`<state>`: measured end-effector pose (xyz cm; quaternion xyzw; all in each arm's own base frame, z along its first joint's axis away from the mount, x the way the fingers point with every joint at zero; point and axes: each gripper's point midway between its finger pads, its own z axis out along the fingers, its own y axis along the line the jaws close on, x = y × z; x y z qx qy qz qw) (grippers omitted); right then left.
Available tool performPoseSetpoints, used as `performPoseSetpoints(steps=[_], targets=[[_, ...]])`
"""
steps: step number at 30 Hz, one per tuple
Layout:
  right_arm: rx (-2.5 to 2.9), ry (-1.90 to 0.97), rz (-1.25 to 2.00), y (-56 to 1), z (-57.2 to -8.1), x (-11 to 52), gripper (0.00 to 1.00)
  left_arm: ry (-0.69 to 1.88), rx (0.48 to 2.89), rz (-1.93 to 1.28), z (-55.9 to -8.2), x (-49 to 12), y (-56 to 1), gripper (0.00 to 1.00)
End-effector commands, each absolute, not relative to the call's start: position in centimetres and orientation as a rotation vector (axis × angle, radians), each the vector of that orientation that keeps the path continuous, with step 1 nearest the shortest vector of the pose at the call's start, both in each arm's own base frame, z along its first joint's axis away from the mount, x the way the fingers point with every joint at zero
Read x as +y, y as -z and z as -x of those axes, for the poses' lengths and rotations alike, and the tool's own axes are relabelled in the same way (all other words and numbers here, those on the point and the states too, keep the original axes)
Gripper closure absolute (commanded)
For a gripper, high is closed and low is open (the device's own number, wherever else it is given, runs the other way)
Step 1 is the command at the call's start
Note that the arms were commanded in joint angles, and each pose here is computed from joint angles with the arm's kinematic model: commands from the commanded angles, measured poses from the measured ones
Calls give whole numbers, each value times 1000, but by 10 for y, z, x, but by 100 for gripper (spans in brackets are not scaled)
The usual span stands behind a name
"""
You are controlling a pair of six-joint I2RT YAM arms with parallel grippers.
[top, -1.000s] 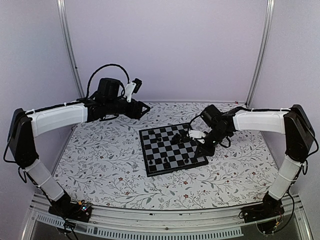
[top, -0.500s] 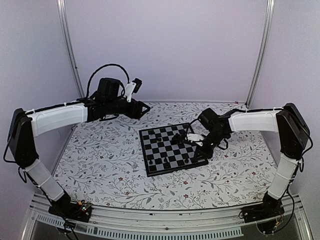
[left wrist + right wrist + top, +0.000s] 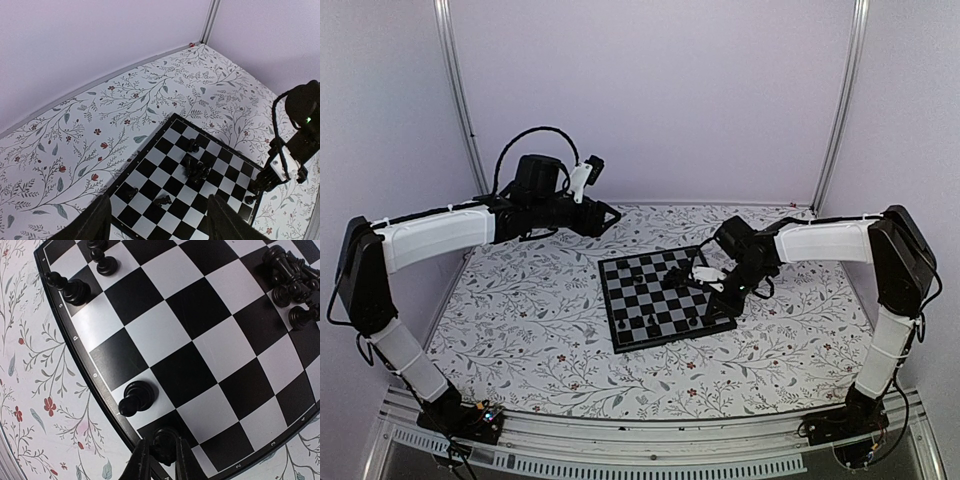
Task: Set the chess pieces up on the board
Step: Place the chess piece on the chessboard.
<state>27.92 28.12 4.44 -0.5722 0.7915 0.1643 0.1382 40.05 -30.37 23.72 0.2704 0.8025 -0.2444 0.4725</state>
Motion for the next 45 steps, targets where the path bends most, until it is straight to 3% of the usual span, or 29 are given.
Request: performPoseSetpoints(steps=[1,7,11,13,15,26,29,33,45], targets=[[2287,-489,1654,-46,-281,285,89,598,1959,-666,-407,-303,-240,33],[2293,-490,1659,-44,-280,285,87,600,1957,-667,-407,-304,-240,33],[2288,-485,1652,-49,-281,285,77,598,1958,-666,-407,-303,-240,33],[2279,-472,1633,-57,-285,286,66,600,1959,-668,-407,-304,-240,33],[2262,-465,1612,-69,-289,287,61,601,1960,-668,-407,-304,-239,33],[2130,-503,1583,-127,-288,275,59,530,2036,-673,-419,-302,-207,33],[2138,-526,1486,-131,-295,251,59,464,2141,-659,-428,-299,-186,43],[2151,-539,1317,-132,-307,216,59,408,2231,-649,-436,-300,-172,48],[2079,-580,1191,-132,-307,192,60,305,2289,-1198,-417,-308,-99,46]])
